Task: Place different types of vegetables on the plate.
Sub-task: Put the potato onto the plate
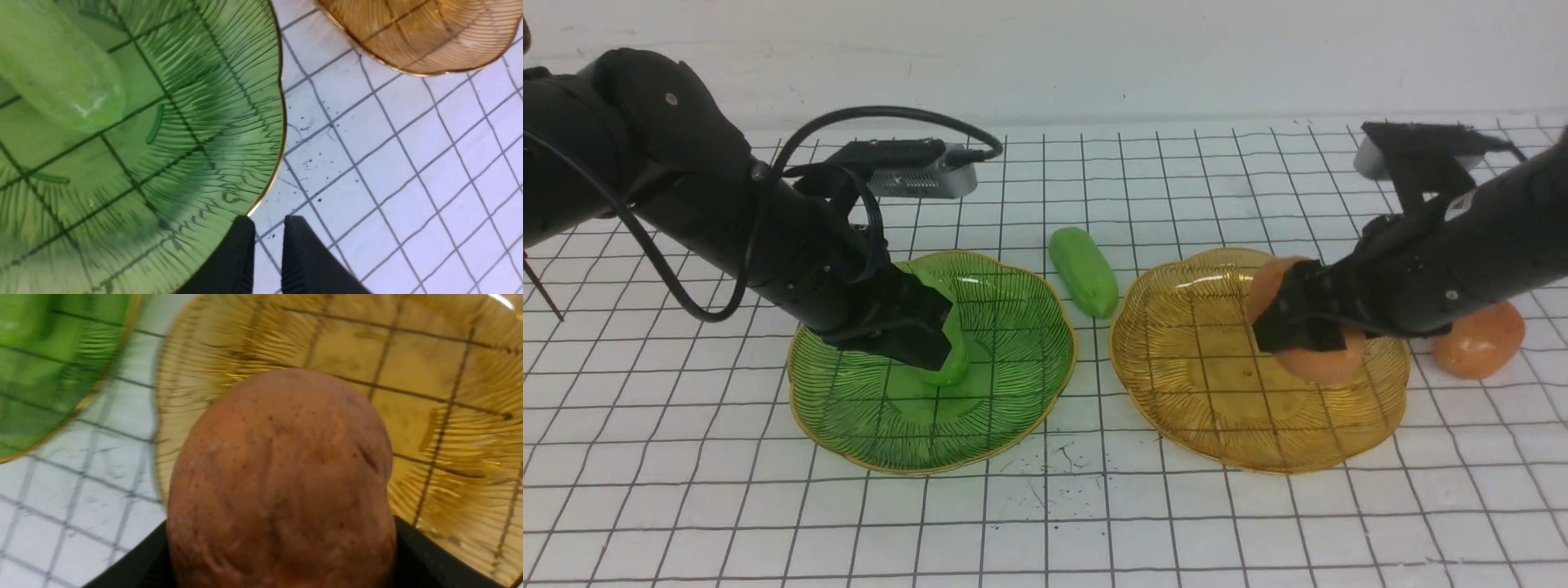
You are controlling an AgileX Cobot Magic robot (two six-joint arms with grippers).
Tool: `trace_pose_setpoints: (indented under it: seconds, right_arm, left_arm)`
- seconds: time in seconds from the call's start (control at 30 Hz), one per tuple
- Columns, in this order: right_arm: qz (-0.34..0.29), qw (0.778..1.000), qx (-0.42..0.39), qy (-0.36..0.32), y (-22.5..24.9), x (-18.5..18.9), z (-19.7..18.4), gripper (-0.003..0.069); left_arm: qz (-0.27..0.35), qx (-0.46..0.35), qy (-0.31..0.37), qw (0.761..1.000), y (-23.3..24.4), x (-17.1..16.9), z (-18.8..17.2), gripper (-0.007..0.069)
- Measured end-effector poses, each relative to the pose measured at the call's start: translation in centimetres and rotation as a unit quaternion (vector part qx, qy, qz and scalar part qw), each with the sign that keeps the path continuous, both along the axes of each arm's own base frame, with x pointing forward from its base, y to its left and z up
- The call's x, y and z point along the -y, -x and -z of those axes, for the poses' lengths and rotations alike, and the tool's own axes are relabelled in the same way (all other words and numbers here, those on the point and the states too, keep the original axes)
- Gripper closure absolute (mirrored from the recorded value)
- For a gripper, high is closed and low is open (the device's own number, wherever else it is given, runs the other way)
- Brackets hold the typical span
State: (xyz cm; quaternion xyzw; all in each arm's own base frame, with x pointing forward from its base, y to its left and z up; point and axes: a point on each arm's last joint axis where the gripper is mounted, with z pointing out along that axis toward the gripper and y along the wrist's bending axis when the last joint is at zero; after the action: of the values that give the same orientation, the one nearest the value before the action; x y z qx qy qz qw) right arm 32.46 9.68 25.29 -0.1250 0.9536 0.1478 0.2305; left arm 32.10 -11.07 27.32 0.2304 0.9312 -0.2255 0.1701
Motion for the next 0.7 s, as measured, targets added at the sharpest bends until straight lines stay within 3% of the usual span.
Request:
trace_pose_setpoints:
  seconds: [0.1,0.37,0.57,0.7]
  right_arm:
    - [0.002,1.000,-0.022,0.006,-1.3,-0.2,1.9,0.0123]
    - [0.015,0.999,-0.035,0.011,-2.2,-0.1,2.3,-0.0008]
    - [0.023,0.999,-0.037,0.023,-3.1,1.5,0.5,-0.0015]
    - [0.072,0.996,-0.031,0.036,-4.2,5.1,-1.4,0.0004]
  left_arm:
    - [0.004,-0.006,0.000,1.000,0.1,0.0,0.0,0.0538]
    - [0.015,-0.005,-0.022,1.000,0.2,-0.3,0.2,0.0538]
    - [0.026,-0.016,-0.035,0.999,0.5,-0.5,0.4,0.0538]
    - [0.032,-0.020,-0.045,0.998,0.6,-0.6,0.4,0.0538]
